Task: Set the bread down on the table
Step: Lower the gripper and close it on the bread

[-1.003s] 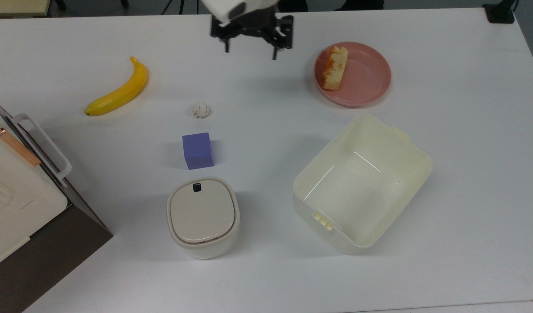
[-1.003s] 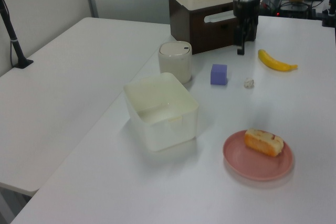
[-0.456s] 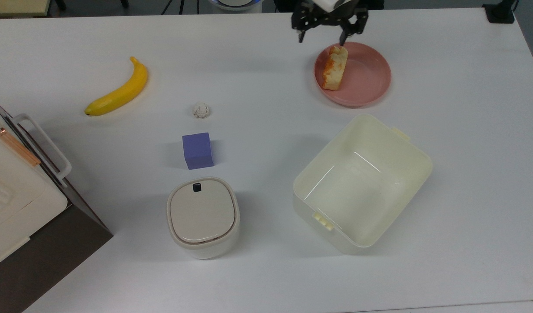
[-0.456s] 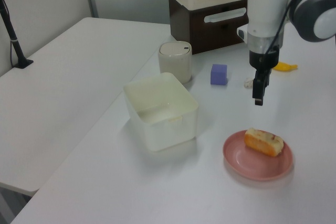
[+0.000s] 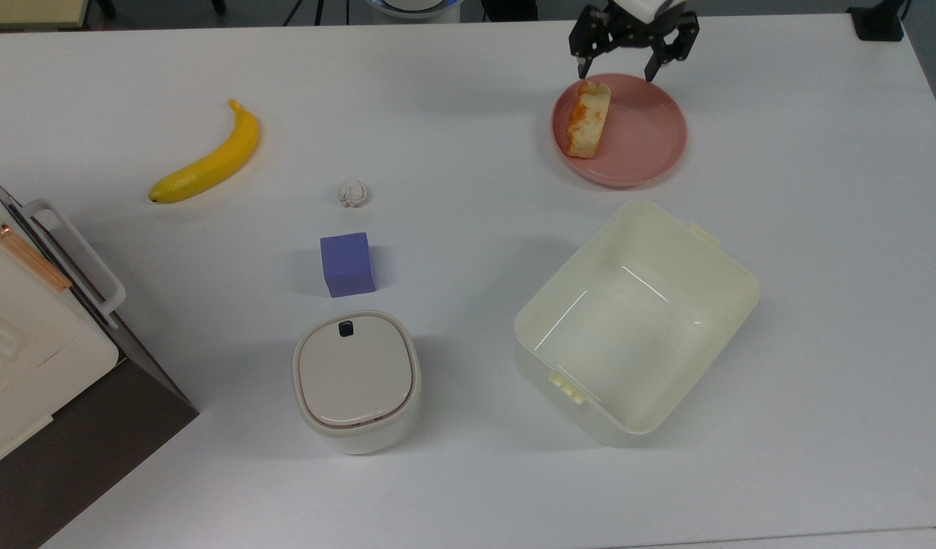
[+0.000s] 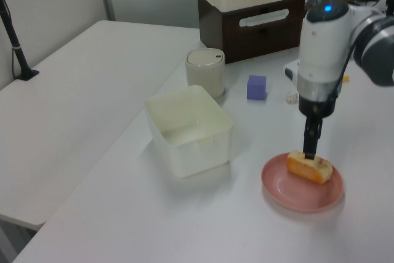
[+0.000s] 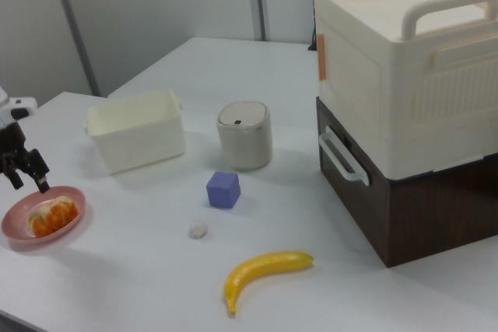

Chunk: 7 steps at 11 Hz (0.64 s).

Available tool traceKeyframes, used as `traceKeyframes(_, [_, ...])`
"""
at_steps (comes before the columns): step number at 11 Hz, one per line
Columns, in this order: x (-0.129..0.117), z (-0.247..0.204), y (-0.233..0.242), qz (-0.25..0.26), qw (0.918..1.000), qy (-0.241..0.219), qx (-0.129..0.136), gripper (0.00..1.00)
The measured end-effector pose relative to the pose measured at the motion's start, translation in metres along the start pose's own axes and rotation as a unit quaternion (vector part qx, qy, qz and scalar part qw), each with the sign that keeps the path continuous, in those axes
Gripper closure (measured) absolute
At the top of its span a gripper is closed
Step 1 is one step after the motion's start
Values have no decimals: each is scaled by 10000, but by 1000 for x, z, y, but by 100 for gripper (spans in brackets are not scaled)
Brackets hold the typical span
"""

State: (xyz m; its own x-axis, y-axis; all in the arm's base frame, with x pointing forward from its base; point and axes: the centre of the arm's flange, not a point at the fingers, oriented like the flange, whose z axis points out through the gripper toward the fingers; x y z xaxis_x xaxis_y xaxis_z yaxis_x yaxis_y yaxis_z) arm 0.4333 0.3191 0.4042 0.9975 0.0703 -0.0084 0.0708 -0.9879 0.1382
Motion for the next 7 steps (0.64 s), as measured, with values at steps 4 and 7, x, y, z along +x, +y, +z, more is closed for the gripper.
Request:
traceKeyframes(4, [12, 65, -8, -110, 9987, -237, -445, 0])
traceKeyframes(7, [18, 77, 0, -50, 9981, -306, -525, 4])
